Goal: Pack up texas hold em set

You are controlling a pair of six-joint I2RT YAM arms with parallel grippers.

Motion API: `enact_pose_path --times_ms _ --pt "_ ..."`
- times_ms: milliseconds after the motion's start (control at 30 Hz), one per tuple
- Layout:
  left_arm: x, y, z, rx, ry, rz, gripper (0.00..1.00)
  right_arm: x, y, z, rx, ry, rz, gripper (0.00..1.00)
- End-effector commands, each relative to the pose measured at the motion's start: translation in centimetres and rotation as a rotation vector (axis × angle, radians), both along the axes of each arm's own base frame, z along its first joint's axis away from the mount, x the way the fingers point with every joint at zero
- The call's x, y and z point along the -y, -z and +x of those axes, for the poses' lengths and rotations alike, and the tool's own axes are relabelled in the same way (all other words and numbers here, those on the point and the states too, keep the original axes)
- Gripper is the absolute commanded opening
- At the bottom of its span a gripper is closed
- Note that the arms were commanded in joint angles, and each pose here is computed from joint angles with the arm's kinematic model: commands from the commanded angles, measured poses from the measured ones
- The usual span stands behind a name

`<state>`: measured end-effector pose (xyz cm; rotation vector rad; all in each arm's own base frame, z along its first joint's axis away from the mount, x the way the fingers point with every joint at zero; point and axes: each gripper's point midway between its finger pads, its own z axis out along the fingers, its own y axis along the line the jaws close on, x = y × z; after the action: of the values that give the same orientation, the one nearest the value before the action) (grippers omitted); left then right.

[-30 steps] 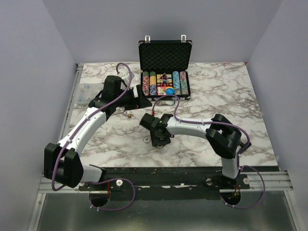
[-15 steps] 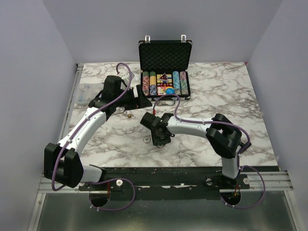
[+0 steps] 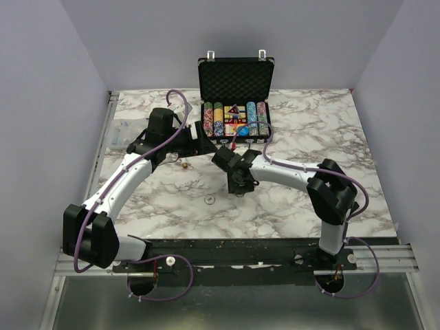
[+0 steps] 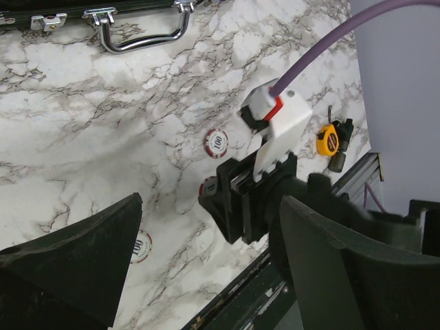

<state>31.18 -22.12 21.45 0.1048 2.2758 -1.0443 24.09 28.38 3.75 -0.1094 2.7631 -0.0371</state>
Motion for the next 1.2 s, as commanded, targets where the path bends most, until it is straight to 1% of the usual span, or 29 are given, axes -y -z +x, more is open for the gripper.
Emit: enact_pose_path --times_ms 0,267,433,933,1167 --pt "0.3 -0.9 -0.2 0.026 0.011 -0.013 0.81 3.2 -2.1 2.3 0.074 0.054 -0.038 0.45" --pt "0.4 -0.9 -0.2 0.027 0.013 -0.014 0.81 6.0 -2.6 5.3 0.098 0.107 -0.044 0.44" --pt "0.4 -0.9 -0.2 0.026 0.013 -0.013 0.81 6.4 -2.0 6.3 0.091 0.108 -0.054 0.44" --pt "0.5 -0.6 -0.2 0.014 0.019 -0.014 0.81 5.8 -0.1 6.8 0.052 0.084 -0.059 0.45" --pt "0.6 -0.7 -0.2 0.013 0.021 -0.016 0.81 5.2 0.1 6.8 0.04 0.073 -0.036 0.45"
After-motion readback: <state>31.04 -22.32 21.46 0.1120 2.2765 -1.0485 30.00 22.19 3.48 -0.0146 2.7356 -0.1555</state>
